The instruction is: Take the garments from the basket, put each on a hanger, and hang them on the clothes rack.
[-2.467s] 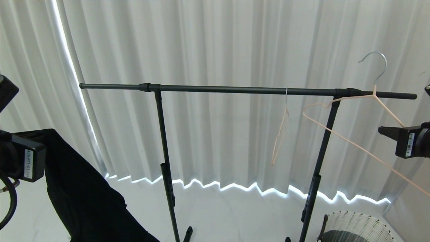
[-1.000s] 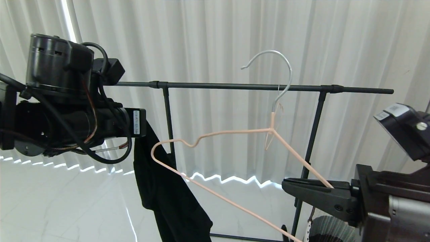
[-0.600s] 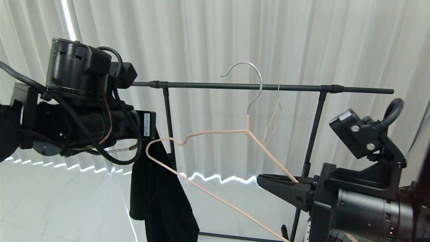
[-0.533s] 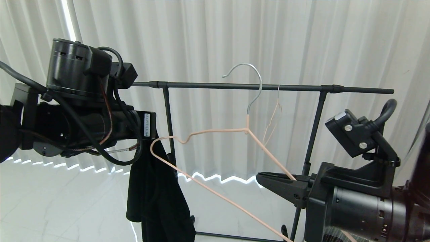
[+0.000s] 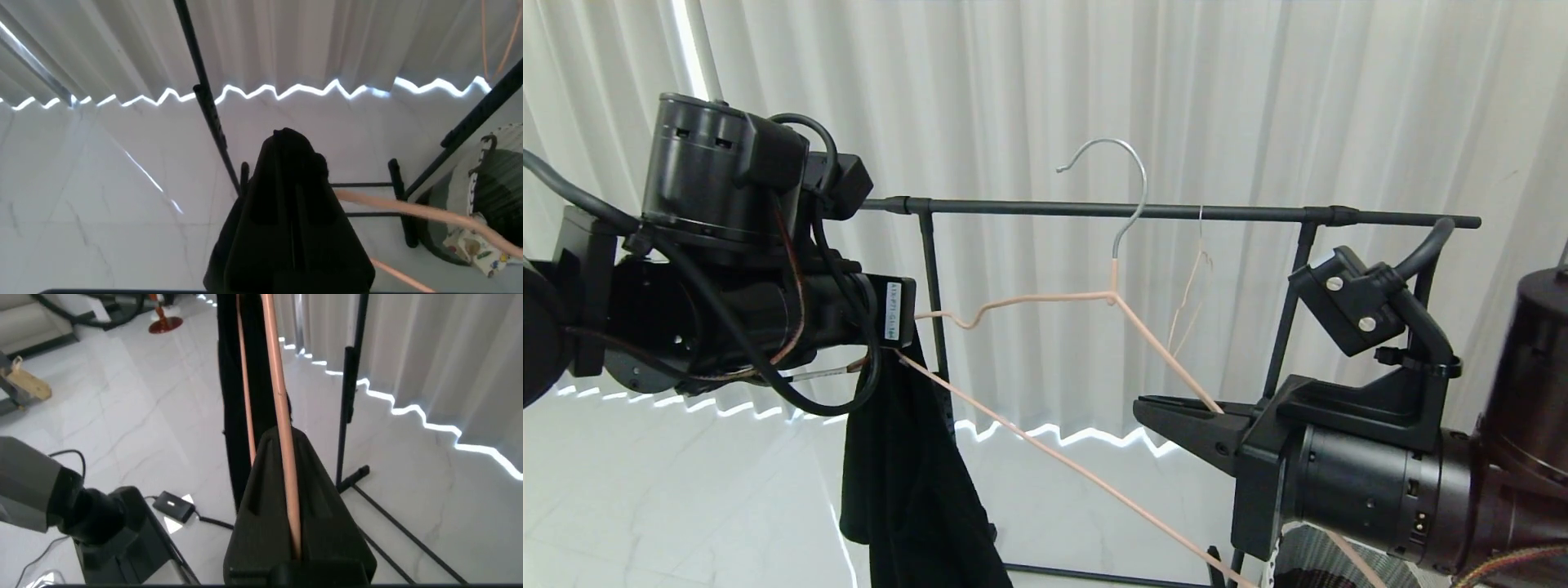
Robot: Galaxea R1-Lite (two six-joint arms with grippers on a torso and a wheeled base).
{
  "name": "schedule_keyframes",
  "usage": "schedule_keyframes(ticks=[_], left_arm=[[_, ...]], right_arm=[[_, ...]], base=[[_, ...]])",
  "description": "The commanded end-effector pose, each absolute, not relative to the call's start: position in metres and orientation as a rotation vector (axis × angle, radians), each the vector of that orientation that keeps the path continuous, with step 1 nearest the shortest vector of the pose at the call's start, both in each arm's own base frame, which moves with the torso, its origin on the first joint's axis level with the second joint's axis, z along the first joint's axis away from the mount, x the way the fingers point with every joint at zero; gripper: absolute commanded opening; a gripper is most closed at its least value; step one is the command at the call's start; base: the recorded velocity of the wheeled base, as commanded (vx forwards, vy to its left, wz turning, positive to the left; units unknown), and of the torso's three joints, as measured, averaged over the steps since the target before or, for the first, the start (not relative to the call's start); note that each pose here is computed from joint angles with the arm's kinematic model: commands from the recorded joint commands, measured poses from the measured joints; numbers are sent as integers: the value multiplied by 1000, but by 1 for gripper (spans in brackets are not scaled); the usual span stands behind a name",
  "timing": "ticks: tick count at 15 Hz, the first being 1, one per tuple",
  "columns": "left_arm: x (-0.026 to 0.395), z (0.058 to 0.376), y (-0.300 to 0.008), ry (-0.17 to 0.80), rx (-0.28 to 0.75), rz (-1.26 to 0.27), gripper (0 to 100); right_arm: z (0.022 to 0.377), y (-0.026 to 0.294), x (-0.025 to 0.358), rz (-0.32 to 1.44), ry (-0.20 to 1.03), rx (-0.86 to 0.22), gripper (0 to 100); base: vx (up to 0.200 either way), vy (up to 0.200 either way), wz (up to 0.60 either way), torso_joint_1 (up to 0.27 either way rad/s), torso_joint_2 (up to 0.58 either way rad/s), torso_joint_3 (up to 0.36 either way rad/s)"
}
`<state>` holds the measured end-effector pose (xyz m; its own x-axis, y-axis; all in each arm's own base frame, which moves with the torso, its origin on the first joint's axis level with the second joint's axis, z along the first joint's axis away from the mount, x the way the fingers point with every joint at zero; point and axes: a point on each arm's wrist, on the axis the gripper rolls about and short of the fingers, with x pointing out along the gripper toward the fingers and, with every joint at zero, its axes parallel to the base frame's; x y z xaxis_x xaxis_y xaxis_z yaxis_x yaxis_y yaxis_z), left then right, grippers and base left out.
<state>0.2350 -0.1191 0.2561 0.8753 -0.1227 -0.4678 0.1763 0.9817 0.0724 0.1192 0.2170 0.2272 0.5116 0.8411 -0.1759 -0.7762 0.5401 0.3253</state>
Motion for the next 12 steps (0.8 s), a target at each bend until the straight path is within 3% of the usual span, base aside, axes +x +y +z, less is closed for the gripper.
schedule_keyframes(ticks=[1,12], left_arm=[[232,260,-121,466,112,-168,0],[204,280,-134,388,107,-242,0]], right_arm=[[227,220,120,981,331,215,0],[217,242,127,994,351,195,0]], base=[[0,0,0,0,0,0],[0,0,0,0,0,0]])
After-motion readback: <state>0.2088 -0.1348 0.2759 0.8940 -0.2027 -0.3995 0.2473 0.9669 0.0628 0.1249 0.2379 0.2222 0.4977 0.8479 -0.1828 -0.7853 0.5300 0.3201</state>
